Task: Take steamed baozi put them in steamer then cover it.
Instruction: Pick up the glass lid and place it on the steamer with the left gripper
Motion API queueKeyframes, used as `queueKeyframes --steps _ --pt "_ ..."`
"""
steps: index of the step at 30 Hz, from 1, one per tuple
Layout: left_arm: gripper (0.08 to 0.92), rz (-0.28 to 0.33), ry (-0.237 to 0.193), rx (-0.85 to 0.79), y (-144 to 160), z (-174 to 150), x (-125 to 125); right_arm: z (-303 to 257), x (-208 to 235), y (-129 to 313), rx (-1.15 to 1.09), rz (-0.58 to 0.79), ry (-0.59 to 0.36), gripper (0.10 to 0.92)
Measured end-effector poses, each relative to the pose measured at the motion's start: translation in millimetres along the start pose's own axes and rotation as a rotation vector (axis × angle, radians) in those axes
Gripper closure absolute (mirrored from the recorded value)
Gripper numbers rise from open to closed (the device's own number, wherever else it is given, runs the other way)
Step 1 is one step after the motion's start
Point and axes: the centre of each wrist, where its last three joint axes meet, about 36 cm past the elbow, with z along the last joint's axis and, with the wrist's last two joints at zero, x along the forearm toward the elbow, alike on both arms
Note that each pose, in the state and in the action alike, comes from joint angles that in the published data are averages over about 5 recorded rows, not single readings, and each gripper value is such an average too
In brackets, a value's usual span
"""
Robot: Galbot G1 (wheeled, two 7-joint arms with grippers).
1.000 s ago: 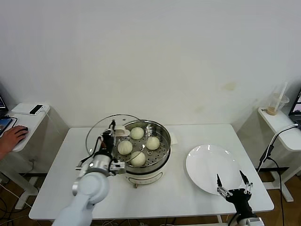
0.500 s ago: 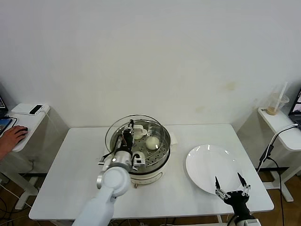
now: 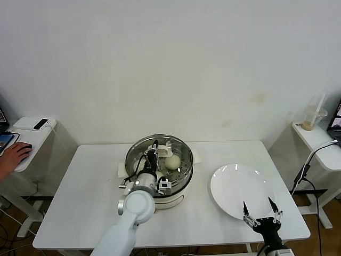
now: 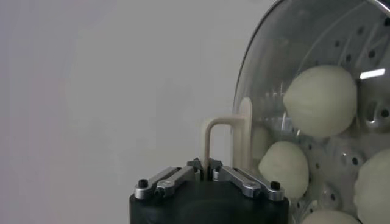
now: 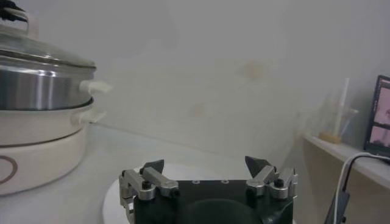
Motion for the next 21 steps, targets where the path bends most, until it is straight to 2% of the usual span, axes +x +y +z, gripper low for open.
queueKeyframes --steps 14,17,21 --pt "0.857 0.009 -0.009 -0.001 0.9 -0.5 3.5 1.0 1.8 2.7 -0.001 -0.007 0.005 0.200" --pt "0.806 0.005 -0.010 0.005 0.8 -1.8 5.0 1.1 2.1 3.0 0.000 -0.009 0.006 0.200" --pt "0.694 -0.005 -0.011 0.011 2.4 -1.8 8.4 1.2 1.9 3.4 0.000 -0.011 0.006 0.200"
